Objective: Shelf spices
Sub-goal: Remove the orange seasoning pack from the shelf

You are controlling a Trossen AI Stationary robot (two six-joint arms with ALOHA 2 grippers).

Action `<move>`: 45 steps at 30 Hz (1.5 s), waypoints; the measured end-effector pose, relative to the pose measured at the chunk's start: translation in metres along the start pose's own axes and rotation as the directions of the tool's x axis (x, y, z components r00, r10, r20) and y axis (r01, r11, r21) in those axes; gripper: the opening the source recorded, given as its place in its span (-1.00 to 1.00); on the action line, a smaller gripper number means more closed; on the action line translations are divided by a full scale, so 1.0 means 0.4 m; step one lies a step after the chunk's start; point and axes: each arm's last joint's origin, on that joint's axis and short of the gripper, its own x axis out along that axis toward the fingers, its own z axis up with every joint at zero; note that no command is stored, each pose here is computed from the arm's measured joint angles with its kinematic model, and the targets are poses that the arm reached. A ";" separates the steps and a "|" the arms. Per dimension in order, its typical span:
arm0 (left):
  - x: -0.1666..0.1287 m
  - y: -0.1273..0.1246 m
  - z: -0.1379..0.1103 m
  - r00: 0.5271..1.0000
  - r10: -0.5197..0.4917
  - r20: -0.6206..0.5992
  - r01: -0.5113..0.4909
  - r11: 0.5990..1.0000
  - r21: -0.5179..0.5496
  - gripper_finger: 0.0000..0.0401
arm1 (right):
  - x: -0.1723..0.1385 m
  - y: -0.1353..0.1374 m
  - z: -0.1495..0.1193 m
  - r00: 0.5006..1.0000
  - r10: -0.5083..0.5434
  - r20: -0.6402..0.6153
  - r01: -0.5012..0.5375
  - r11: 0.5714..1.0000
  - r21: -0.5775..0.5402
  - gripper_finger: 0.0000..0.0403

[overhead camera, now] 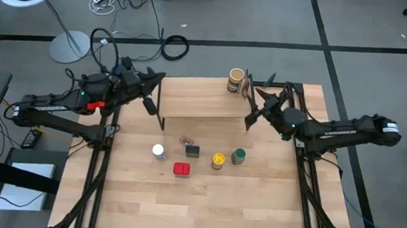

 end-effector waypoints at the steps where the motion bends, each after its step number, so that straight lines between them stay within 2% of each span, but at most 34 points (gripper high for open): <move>1: -0.002 0.001 0.001 1.000 0.001 0.001 -0.001 1.000 -0.001 -0.98 | 0.007 -0.001 -0.002 1.000 -0.011 0.002 0.011 1.000 0.001 -0.02; 11: -0.001 0.000 -0.004 1.000 -0.003 -0.017 0.003 1.000 0.010 -0.98 | 0.060 -0.019 -0.027 1.000 -0.018 -0.012 0.019 0.996 0.085 -0.10; 19: -0.001 -0.001 -0.006 1.000 -0.005 -0.025 0.005 1.000 0.014 -0.97 | 0.085 -0.023 -0.039 1.000 -0.026 -0.007 0.026 0.995 0.095 -0.17; 26: -0.001 -0.002 -0.012 0.999 -0.009 -0.045 0.009 1.000 0.011 -0.97 | 0.094 -0.025 -0.043 1.000 -0.014 0.000 0.014 0.995 0.095 -0.44; 33: -0.002 -0.002 -0.016 0.998 -0.012 -0.061 0.012 1.000 0.014 -0.97 | 0.094 -0.026 -0.039 1.000 -0.025 0.011 0.024 0.998 0.066 -0.94; 40: -0.002 -0.003 -0.019 0.997 -0.014 -0.072 0.014 1.000 0.009 -0.97 | 0.080 -0.016 -0.033 0.999 -0.048 0.013 0.047 0.999 0.024 -0.98; 45: -0.002 -0.004 -0.026 0.995 -0.018 -0.095 0.018 1.000 0.007 -0.97 | 0.039 -0.012 0.002 0.994 -0.092 0.052 0.092 0.996 -0.011 -0.99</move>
